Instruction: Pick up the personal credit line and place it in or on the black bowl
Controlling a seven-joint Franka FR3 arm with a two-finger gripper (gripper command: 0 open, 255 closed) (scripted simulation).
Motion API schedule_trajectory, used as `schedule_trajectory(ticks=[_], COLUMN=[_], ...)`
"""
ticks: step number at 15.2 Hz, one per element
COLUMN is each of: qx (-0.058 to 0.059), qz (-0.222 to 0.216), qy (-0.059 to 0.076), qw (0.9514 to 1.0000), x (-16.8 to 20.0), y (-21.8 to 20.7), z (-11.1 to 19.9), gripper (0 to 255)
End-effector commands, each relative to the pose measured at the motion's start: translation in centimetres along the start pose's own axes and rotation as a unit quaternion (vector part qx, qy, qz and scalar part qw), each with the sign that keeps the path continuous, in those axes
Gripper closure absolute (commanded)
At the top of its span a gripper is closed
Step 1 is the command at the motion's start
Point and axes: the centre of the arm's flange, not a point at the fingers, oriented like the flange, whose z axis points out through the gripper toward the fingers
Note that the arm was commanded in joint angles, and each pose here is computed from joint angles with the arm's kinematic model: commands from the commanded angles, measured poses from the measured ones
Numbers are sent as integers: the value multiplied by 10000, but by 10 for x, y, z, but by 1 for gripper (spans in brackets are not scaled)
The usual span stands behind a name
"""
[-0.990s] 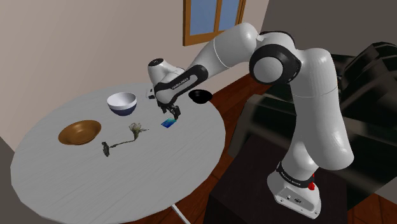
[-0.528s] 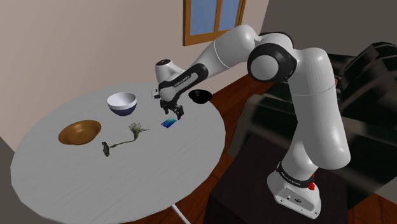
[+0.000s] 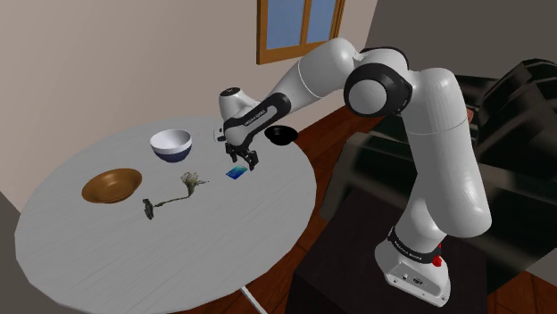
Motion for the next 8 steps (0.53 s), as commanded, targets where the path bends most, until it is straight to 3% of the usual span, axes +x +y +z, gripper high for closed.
schedule_trajectory(ticks=[1,2,8], qx=[0,0,0], qz=[0,0,0], qy=[0,0,0], qw=[10000,10000,10000], x=[0,0,0], y=[0,0,0], z=[0,0,0], gripper=[0,255,255])
